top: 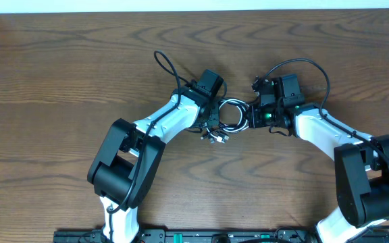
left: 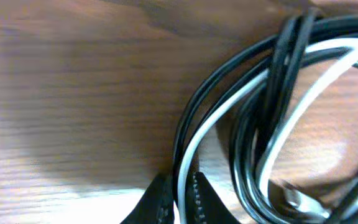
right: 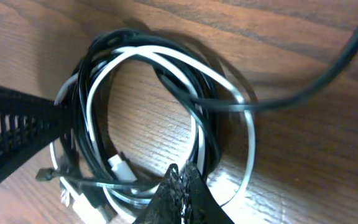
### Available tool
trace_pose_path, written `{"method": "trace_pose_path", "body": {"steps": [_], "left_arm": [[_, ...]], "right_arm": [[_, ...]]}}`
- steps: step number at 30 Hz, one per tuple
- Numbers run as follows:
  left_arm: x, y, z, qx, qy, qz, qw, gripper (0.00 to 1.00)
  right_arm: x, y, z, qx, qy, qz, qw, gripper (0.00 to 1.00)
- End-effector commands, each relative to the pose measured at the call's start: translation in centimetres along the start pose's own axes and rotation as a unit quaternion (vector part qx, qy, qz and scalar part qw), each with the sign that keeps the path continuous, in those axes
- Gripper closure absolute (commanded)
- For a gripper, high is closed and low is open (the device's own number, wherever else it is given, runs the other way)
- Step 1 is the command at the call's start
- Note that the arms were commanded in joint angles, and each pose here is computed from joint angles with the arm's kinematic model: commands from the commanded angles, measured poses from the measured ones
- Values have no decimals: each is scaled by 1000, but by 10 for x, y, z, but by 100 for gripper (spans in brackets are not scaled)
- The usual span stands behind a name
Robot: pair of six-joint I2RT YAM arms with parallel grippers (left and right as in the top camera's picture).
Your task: Untangle cables
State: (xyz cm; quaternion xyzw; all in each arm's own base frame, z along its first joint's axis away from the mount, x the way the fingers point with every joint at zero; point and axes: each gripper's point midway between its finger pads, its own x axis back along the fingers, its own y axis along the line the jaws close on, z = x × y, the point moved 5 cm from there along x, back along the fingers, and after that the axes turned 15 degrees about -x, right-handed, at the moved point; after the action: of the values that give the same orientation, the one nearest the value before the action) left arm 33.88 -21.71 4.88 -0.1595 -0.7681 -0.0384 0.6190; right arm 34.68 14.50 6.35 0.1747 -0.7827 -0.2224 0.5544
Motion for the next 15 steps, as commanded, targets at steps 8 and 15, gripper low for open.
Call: {"method": "trace_pose_path", "body": {"steps": [8,15], "left_arm": [[-12,-25,16,-27,50,91,994,89],[-12,-3,15,-22,51,50,997,88]], "right_arm": [[-5,-2,-1,21,4,11,1000,99],[-4,-12,13,18,38,36,998,99]]}}
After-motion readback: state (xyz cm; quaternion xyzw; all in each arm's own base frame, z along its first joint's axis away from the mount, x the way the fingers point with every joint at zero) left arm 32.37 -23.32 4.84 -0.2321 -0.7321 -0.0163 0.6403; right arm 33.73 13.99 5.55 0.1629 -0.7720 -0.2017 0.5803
